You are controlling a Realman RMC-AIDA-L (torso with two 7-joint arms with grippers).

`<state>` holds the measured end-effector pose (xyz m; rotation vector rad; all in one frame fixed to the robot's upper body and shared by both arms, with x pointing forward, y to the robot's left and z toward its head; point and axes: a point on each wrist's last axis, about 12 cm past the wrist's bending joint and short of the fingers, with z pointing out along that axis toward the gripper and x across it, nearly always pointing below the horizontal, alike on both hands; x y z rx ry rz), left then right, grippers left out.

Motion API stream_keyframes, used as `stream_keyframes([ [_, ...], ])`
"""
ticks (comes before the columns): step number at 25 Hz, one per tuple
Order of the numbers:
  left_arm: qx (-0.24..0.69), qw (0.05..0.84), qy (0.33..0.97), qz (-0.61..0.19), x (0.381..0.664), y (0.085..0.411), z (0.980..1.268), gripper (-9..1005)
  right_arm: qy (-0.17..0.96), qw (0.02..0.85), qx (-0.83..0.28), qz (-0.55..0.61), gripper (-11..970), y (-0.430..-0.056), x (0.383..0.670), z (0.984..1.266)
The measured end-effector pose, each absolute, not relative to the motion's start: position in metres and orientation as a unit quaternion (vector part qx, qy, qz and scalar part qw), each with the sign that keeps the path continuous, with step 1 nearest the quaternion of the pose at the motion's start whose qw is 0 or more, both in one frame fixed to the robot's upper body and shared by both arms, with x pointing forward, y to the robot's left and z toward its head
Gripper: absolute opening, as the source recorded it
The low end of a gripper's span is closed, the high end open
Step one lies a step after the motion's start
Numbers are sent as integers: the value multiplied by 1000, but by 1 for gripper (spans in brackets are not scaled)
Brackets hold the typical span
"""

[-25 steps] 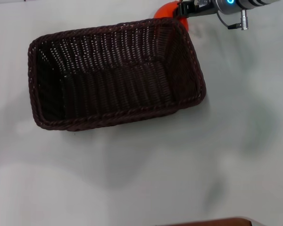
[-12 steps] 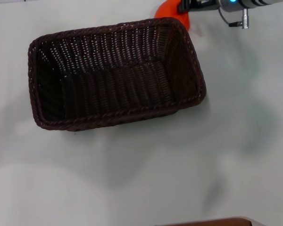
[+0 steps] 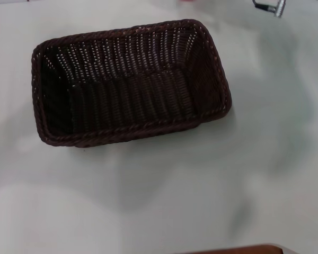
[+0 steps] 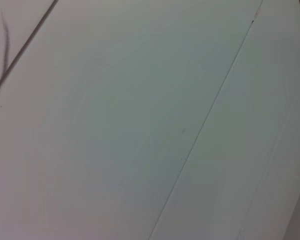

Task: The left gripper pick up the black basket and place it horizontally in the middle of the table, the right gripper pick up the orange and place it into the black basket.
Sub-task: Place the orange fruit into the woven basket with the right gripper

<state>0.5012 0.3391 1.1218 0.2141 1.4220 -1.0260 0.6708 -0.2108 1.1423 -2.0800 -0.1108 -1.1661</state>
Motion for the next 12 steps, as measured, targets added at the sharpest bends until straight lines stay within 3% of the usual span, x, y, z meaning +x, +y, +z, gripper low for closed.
stream_keyframes([
  [6, 87, 632, 622, -454, 501, 337, 1118, 901, -193, 533, -666, -484, 66, -185, 637, 1178],
  [12, 86, 635, 621, -452, 501, 337, 1117, 900, -302, 547, -661, -415, 71, -153, 619, 1173],
])
